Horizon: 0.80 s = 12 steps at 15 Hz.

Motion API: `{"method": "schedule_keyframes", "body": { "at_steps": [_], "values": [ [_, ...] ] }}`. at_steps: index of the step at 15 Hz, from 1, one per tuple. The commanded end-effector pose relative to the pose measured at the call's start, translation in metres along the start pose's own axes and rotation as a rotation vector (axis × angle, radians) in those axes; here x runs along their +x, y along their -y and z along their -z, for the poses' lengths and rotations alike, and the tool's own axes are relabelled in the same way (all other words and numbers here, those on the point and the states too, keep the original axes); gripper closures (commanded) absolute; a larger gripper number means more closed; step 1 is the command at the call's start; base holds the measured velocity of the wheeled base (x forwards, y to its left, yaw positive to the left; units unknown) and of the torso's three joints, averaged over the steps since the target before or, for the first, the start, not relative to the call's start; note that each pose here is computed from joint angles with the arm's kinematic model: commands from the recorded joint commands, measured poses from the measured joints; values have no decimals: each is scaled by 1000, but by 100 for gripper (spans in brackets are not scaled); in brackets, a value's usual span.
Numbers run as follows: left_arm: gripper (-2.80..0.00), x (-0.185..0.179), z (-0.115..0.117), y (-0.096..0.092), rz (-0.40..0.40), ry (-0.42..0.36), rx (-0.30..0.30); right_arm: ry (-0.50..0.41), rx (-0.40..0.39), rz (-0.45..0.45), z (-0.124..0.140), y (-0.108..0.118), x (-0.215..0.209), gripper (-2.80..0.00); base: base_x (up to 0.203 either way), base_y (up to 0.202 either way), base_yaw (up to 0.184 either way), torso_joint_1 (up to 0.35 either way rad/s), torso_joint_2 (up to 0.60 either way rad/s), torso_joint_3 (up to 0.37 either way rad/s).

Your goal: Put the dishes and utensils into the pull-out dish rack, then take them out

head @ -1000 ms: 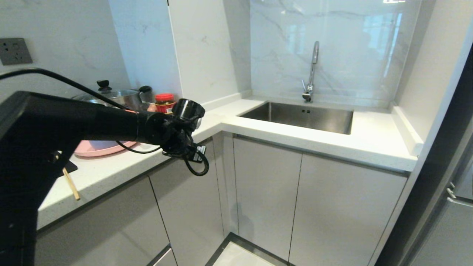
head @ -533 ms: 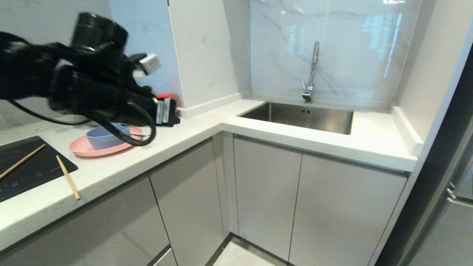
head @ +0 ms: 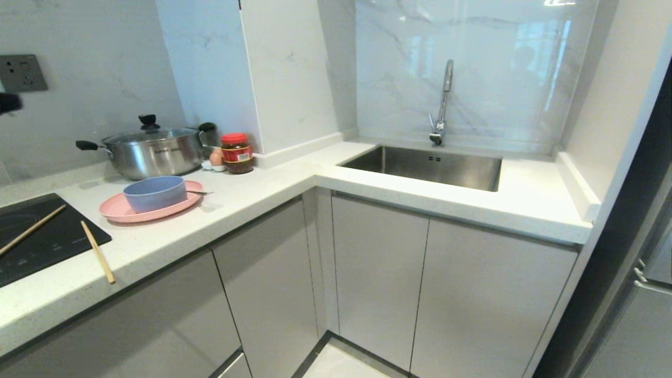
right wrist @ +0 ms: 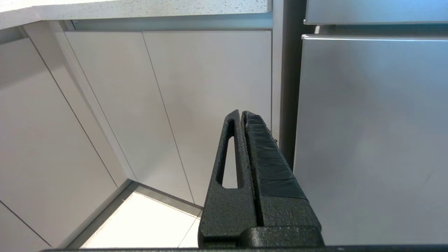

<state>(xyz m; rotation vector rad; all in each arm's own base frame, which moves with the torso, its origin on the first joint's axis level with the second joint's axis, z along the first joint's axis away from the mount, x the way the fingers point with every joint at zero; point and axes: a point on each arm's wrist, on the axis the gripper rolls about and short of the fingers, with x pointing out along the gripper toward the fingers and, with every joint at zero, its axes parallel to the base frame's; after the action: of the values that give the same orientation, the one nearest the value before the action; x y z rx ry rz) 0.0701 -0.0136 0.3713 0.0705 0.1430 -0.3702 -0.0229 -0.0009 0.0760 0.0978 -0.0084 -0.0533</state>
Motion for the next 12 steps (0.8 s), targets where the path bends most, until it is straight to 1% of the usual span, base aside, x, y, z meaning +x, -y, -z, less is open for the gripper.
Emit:
{"method": "schedule_keyframes", "body": {
  "at_steps": [1, 2, 3, 5, 6, 7, 8, 10, 12],
  "values": [
    [0, -85, 40, 25, -115, 151, 48, 3, 1, 0, 0, 0, 0, 0, 0, 0, 0, 0, 0, 0],
    [0, -104, 63, 33, -169, 173, 55, 3, 1, 0, 0, 0, 0, 0, 0, 0, 0, 0, 0, 0],
    [0, -117, 87, 40, -207, 190, 60, 3, 1, 0, 0, 0, 0, 0, 0, 0, 0, 0, 0, 0],
    [0, -133, 146, 52, -259, 209, 66, 5, 1, 0, 0, 0, 0, 0, 0, 0, 0, 0, 0, 0],
    [0, -133, 174, 55, -274, 202, 64, 3, 1, 0, 0, 0, 0, 0, 0, 0, 0, 0, 0, 0],
    [0, -124, 205, 55, -284, 168, 55, 3, 1, 0, 0, 0, 0, 0, 0, 0, 0, 0, 0, 0],
    [0, -114, 226, 53, -294, 146, 44, 3, 1, 0, 0, 0, 0, 0, 0, 0, 0, 0, 0, 0],
    [0, -92, 246, 48, -308, 149, 24, 3, 1, 0, 0, 0, 0, 0, 0, 0, 0, 0, 0, 0],
    [0, -70, 264, 41, -320, 201, 39, 4, 1, 0, 0, 0, 0, 0, 0, 0, 0, 0, 0, 0]
  ]
}}
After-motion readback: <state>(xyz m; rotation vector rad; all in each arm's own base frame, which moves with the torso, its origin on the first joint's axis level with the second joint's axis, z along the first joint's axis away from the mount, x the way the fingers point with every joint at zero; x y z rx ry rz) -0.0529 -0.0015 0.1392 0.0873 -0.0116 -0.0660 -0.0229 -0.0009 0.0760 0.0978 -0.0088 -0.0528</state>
